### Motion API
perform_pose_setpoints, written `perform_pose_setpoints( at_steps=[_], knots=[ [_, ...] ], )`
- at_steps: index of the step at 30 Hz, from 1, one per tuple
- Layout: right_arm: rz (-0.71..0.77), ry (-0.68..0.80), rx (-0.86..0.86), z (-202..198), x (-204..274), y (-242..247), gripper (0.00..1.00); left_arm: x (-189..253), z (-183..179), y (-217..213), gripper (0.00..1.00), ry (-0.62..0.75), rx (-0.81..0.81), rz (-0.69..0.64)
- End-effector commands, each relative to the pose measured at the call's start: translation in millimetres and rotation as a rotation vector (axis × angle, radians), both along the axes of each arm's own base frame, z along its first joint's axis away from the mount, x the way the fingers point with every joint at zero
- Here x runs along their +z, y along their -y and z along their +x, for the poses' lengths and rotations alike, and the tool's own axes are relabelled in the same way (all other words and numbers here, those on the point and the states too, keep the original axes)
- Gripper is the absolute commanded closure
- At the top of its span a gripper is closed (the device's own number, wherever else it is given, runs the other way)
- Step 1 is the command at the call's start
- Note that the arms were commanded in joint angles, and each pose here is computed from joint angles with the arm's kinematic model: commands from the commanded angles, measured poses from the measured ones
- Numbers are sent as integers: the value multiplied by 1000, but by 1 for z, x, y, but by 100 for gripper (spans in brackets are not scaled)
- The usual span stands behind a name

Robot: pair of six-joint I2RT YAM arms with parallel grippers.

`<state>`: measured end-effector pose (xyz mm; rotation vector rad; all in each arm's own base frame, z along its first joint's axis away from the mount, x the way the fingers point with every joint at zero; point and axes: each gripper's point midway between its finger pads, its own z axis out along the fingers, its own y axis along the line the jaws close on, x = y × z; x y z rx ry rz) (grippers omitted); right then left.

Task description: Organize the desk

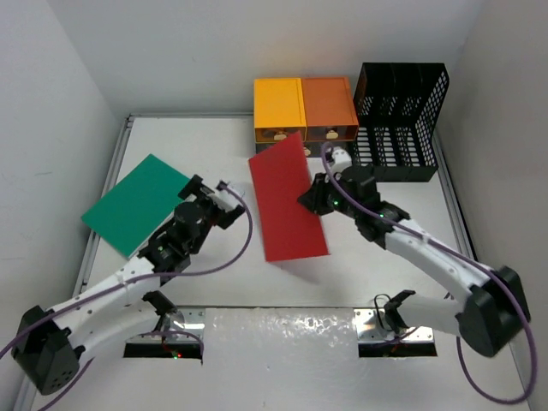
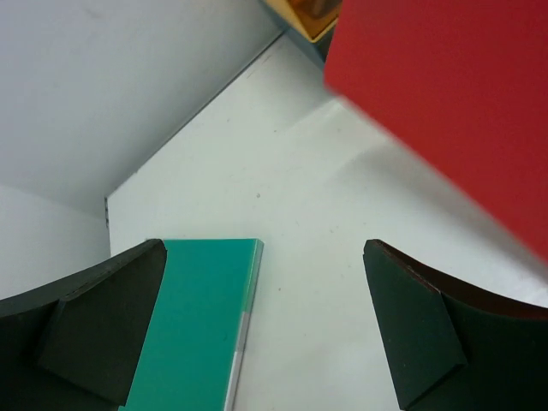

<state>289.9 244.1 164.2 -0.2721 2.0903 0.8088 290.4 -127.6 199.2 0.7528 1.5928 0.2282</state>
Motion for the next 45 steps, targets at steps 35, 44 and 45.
perform_pose_setpoints(
  at_steps=[35, 44, 45],
  knots=[
    [-428, 817, -808, 141, 298, 256, 100, -21, 56, -66, 0, -127, 316, -98],
    [-428, 852, -727, 145, 306, 246, 100, -25, 62, -78, 1, -130, 366, -71],
    [-436, 847, -732, 147, 305, 248, 100, -24, 62, -79, 0, -128, 370, -71]
  ],
)
